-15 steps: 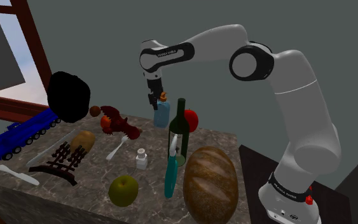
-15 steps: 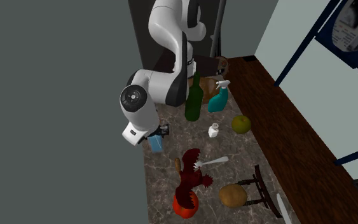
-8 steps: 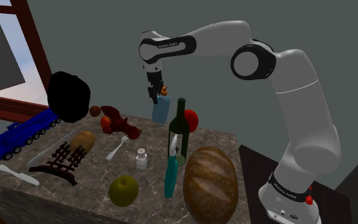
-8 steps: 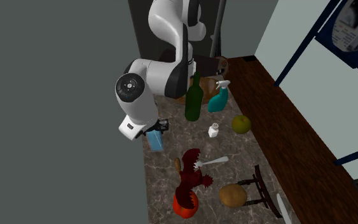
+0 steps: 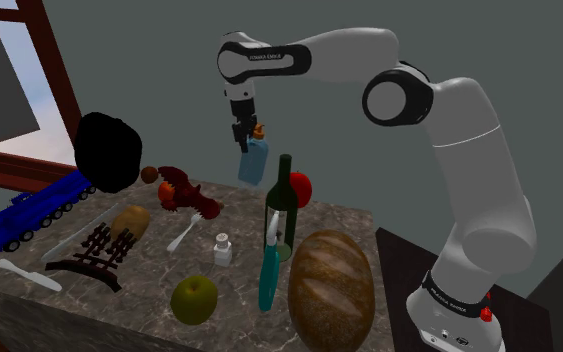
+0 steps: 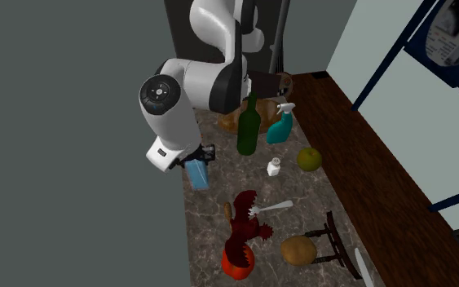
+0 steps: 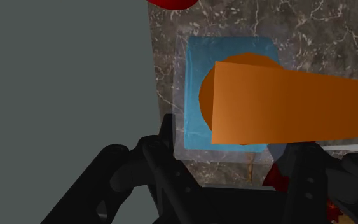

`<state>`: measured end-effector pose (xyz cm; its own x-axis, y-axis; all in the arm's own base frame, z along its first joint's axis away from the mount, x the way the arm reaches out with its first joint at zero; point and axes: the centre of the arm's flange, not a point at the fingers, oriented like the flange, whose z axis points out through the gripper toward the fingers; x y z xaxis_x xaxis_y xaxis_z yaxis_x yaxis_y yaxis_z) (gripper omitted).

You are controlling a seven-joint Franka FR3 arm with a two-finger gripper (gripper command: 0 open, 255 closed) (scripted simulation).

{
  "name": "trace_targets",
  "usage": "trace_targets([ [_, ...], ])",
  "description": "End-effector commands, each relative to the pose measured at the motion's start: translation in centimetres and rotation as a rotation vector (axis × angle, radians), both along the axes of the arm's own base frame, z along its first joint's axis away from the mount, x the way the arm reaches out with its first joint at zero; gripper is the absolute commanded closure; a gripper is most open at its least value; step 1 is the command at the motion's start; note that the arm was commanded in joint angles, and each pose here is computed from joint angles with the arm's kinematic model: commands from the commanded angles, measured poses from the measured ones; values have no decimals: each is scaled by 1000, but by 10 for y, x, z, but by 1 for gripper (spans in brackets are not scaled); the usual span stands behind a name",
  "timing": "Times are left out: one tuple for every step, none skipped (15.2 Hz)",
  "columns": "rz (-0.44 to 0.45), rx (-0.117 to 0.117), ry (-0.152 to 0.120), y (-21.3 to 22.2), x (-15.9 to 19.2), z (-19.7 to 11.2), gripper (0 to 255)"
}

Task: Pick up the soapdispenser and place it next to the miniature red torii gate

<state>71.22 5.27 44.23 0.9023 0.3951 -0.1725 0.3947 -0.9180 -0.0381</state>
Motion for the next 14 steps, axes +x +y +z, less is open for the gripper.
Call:
trace_targets([
  [0,0,0,0,0,10,255],
  [0,0,0,0,0,16,255],
  [0,0,0,0,0,21,255],
  [0,0,0,0,0,26,255],
  [0,0,0,0,0,31,255],
  [0,0,0,0,0,37,255],
  [0,0,0,0,0,42,255],
  [0,0,0,0,0,47,255],
  [0,0,0,0,0,53,255],
  [0,0,0,0,0,56,255],
  [0,0,0,13,-4,56,255],
  [0,0,0,25,-9,56,255],
  [0,0,0,38,-13,56,255],
  [0,0,0,50,-17,56,255],
])
